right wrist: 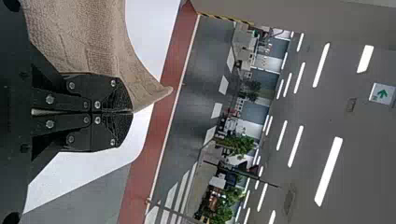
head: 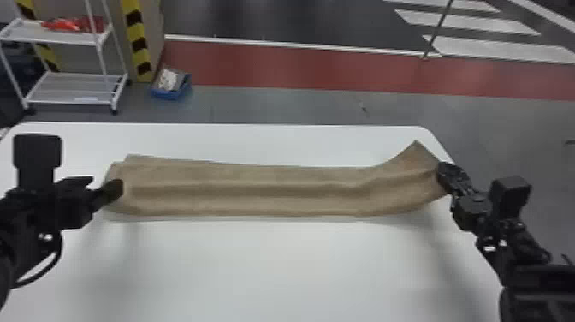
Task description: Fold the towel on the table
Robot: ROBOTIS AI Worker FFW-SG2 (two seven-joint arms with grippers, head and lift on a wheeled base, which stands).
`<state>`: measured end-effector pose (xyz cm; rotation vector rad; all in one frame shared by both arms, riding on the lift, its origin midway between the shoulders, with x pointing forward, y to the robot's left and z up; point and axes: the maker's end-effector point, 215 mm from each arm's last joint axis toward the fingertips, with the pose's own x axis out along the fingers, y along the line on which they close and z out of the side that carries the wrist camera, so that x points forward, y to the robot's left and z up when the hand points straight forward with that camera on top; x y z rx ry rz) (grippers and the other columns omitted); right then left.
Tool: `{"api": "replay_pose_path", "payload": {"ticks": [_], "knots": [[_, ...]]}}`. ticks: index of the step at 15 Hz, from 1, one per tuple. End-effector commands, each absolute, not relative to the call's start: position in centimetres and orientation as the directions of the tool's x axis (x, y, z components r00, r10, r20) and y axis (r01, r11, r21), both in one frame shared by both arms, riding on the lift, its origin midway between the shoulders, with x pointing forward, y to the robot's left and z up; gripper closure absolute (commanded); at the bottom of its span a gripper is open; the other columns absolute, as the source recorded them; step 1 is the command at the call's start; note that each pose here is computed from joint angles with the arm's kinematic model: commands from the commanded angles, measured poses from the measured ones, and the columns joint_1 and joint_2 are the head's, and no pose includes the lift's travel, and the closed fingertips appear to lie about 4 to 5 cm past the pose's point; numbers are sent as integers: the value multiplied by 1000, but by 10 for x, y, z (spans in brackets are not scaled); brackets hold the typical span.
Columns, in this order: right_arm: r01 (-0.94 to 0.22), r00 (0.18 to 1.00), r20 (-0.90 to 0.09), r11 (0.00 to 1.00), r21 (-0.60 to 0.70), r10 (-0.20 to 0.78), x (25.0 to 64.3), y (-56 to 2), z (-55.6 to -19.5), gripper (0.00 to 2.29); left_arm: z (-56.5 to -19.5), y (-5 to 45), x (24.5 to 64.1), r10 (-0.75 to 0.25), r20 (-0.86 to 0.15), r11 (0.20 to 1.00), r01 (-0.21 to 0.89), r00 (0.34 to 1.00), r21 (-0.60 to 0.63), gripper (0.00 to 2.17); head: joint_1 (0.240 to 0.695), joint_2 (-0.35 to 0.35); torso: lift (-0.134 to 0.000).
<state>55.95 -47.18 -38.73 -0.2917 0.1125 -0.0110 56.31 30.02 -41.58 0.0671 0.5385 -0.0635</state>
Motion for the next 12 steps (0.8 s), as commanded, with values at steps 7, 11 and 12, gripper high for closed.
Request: {"api": "replay_pose_path", "payload": {"ticks": [7, 11, 12], "knots": [[66, 995, -49, 942, -328, -86, 543, -498, -370, 60, -392, 311, 568, 5, -447, 997, 31, 894, 73, 137, 695, -173, -128], [81, 987, -107, 949, -305, -119, 528, -514, -371, 83, -385, 306, 564, -7, -437, 998, 37, 900, 59, 137, 695, -189, -128], [75, 980, -156, 954, -289, -125, 524, -521, -379, 100, -386, 306, 563, -8, -439, 998, 37, 898, 58, 137, 695, -192, -128]]}}
